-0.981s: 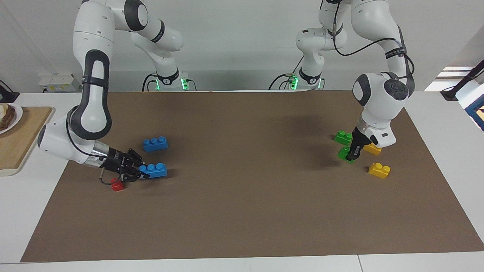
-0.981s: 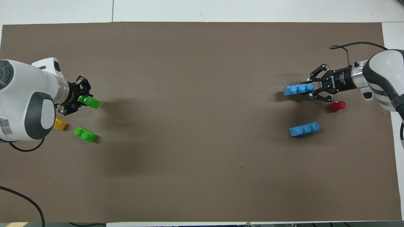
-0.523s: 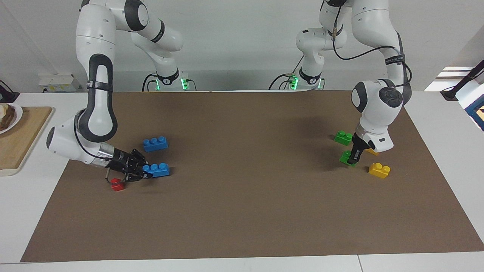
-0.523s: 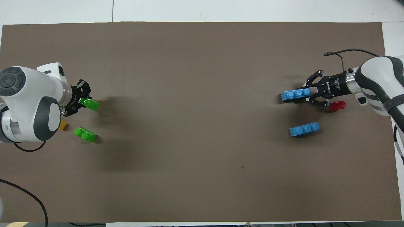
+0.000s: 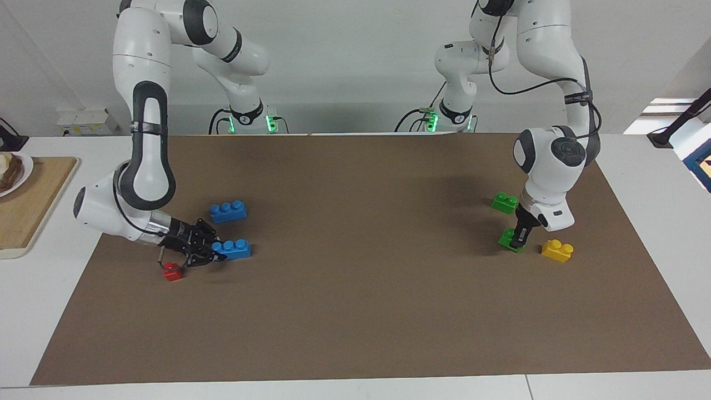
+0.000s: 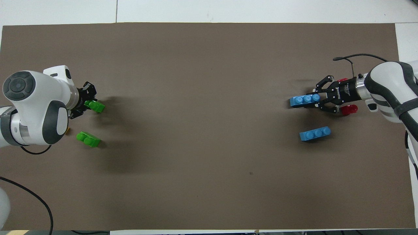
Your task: Remove green block with left arm and hold with right
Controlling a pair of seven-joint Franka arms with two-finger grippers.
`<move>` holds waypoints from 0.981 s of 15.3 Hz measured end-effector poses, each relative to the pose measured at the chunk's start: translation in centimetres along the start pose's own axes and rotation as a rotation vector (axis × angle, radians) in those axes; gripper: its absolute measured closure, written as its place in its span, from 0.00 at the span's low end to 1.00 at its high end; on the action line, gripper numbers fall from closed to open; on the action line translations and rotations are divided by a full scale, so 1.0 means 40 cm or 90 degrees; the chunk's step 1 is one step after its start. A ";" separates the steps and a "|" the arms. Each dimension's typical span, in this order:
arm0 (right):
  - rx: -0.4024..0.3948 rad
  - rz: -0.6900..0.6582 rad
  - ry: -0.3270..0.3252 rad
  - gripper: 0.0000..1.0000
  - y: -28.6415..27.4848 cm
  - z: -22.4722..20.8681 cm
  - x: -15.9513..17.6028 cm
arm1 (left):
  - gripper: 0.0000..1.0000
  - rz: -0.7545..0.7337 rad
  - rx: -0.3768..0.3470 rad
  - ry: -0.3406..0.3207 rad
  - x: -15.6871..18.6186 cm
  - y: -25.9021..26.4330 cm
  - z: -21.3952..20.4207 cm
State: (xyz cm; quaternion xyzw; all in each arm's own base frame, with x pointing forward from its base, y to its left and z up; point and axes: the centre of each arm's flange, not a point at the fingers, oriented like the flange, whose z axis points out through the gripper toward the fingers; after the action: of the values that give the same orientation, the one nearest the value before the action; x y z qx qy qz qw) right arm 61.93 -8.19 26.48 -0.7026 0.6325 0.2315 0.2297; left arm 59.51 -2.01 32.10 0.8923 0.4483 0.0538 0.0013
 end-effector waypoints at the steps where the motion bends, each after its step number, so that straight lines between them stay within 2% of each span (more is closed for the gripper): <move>1: 0.000 0.000 0.000 0.65 0.000 0.000 0.000 | 0.64 0.001 -0.001 0.001 0.000 0.000 0.001; 2: 0.000 -0.001 0.000 0.61 -0.001 0.001 -0.002 | 0.64 0.001 -0.001 0.002 0.000 0.001 0.002; 4: 0.005 -0.002 0.004 0.39 -0.008 -0.002 -0.015 | 0.64 0.002 -0.001 0.002 0.000 0.001 0.003; 5: 0.010 0.000 0.006 0.29 -0.014 -0.012 -0.026 | 0.58 0.002 -0.001 0.003 0.000 0.001 0.003; 8: 0.037 -0.004 0.016 0.01 -0.035 -0.081 -0.090 | 0.29 0.004 -0.004 0.005 0.003 0.003 0.000; 11: 0.054 -0.033 0.042 0.00 -0.039 -0.175 -0.180 | 0.00 0.001 -0.012 0.013 0.017 0.005 -0.025; 15: 0.025 -0.099 0.110 0.00 -0.025 -0.289 -0.266 | 0.00 0.058 -0.009 0.020 0.036 0.016 -0.116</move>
State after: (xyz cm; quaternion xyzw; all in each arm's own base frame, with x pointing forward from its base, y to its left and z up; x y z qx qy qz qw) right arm 62.34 -6.90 42.17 -0.7623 0.5978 0.1394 0.2052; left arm 60.42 -1.46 36.88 0.9108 0.4067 0.0707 -0.0017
